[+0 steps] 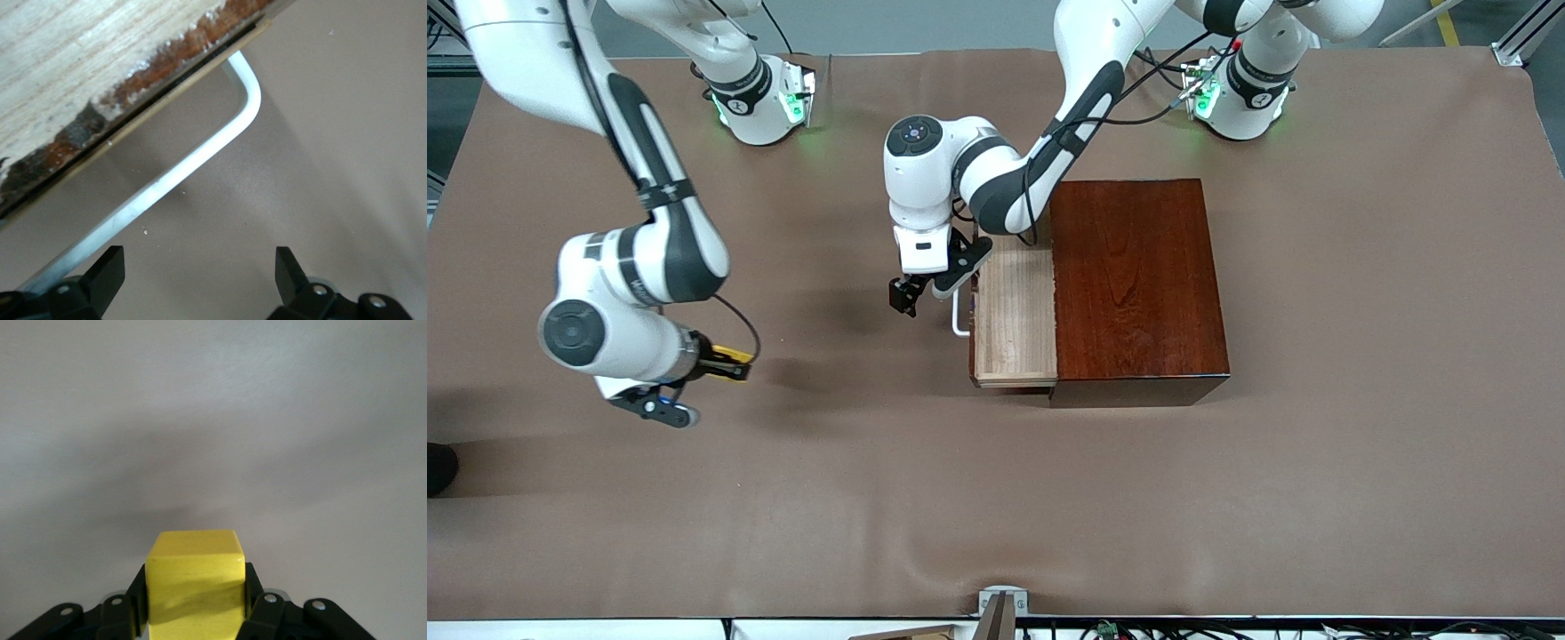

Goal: Open drawer, take yellow block, close drawer

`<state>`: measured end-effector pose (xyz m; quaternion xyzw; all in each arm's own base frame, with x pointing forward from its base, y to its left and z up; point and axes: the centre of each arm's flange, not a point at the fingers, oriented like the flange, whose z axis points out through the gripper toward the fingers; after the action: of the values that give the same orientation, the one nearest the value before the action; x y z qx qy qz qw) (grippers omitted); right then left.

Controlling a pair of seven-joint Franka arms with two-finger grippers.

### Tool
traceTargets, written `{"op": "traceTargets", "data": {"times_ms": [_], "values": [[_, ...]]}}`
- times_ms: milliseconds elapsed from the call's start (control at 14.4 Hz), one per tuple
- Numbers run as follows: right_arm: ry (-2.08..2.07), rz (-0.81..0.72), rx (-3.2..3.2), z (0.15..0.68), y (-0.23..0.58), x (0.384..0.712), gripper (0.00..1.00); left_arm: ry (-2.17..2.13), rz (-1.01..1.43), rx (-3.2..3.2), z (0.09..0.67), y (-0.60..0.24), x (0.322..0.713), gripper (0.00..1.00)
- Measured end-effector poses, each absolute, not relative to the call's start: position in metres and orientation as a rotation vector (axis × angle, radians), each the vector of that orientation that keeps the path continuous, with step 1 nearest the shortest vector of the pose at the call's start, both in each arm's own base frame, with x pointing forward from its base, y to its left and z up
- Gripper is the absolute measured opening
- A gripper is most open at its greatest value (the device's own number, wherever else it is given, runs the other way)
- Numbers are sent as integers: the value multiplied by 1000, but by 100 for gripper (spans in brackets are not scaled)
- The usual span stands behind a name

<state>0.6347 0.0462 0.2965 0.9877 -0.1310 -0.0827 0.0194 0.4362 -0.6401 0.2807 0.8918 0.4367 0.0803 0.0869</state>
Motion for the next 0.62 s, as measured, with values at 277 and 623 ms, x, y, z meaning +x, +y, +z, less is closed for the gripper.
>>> {"op": "traceTargets", "data": {"times_ms": [277, 623], "values": [[-237, -266, 3077, 286, -22, 630, 56, 1353, 248, 2665, 293, -631, 447, 100], [-123, -211, 3086, 241, -47, 605, 56, 1469, 240, 2741, 293, -605, 461, 100]]}}
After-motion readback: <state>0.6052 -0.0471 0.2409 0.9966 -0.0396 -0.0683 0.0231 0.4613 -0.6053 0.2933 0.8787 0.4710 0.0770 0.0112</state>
